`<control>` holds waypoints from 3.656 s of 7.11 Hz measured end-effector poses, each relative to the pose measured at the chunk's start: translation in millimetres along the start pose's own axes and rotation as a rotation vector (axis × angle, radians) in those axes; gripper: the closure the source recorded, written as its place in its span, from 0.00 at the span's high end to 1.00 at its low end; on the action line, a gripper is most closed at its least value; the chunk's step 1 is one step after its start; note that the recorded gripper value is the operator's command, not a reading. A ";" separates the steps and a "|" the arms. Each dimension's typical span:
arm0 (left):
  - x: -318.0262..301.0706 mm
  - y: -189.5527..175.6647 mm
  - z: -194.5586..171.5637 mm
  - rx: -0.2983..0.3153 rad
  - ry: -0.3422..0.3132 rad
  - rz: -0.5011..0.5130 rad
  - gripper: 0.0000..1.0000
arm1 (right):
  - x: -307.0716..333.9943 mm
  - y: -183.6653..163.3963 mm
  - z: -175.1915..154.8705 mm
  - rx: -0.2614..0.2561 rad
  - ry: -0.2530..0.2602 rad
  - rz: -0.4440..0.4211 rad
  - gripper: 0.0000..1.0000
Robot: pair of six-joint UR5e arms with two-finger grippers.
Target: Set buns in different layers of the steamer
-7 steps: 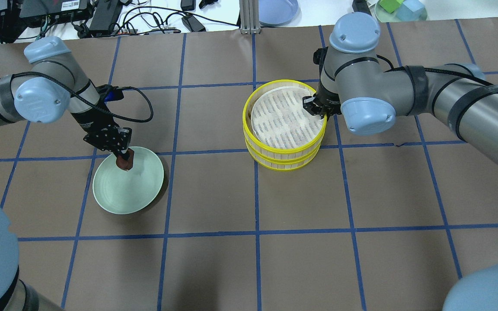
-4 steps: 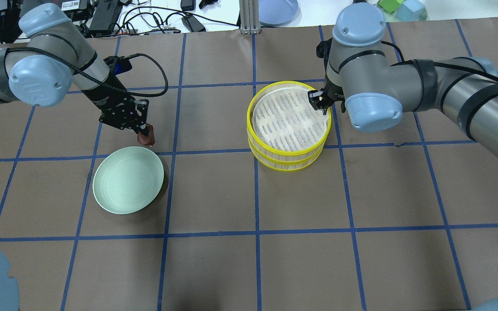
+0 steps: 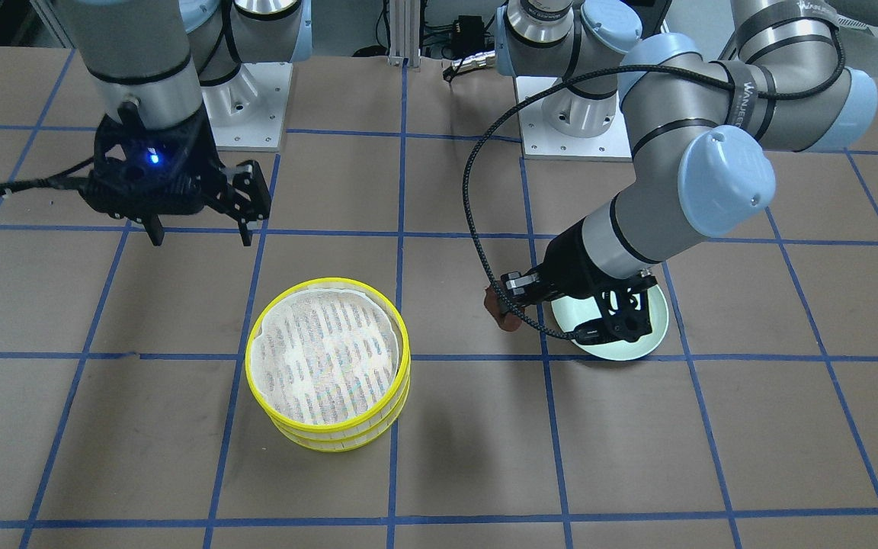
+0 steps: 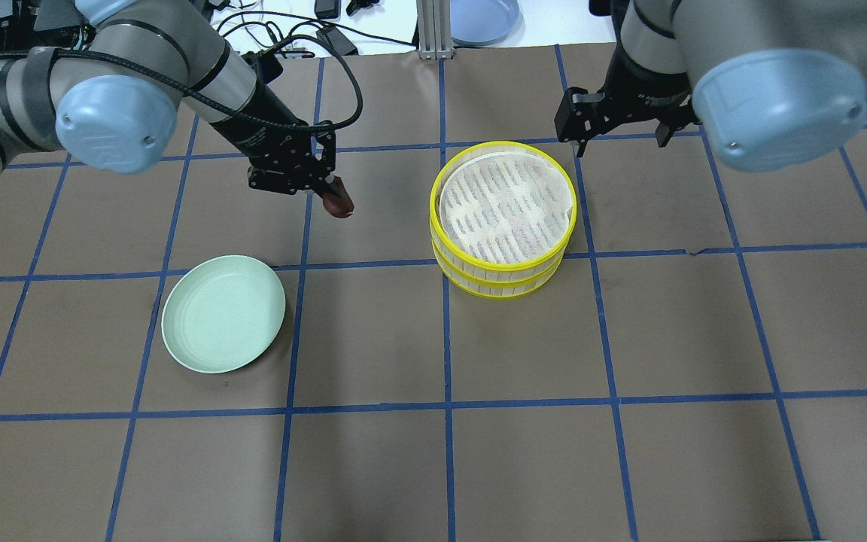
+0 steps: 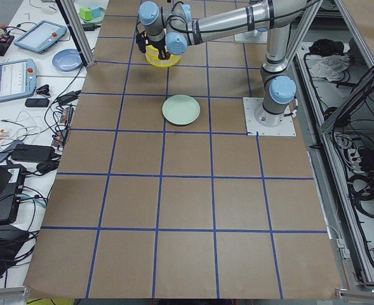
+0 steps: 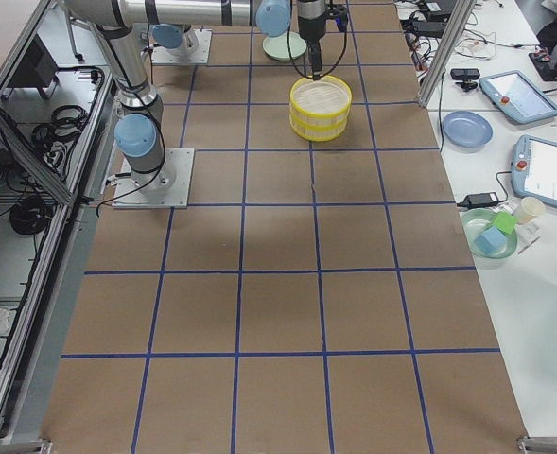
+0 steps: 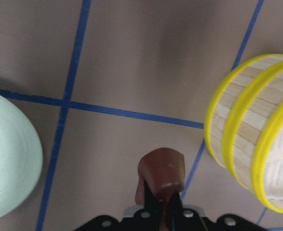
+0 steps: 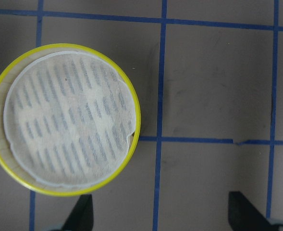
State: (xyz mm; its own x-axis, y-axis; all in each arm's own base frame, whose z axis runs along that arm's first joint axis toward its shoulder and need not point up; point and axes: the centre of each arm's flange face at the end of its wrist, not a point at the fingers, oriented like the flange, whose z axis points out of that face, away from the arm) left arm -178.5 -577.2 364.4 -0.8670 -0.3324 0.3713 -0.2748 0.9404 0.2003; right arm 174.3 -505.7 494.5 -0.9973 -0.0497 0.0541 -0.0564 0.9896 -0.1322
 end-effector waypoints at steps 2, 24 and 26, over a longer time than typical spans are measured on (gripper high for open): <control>40.4 11.1 16.9 0.005 0.130 -0.026 0.00 | 4.8 18.8 -32.6 -0.094 -0.008 -0.001 1.00; -38.1 13.3 -71.8 0.120 -0.411 0.365 1.00 | 8.6 27.3 -23.0 -0.033 -0.023 0.026 1.00; -45.4 58.9 -120.1 0.119 -0.493 0.411 1.00 | 8.7 27.4 -22.9 -0.034 -0.022 0.025 1.00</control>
State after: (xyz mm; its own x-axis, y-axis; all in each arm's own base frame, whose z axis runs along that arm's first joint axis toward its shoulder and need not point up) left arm -105.4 -515.3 468.2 -0.9924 0.1016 -0.0693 0.1006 0.9948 0.0179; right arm 165.1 -476.0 514.1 -0.9992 -0.0279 0.0290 -0.0307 0.9945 -0.0997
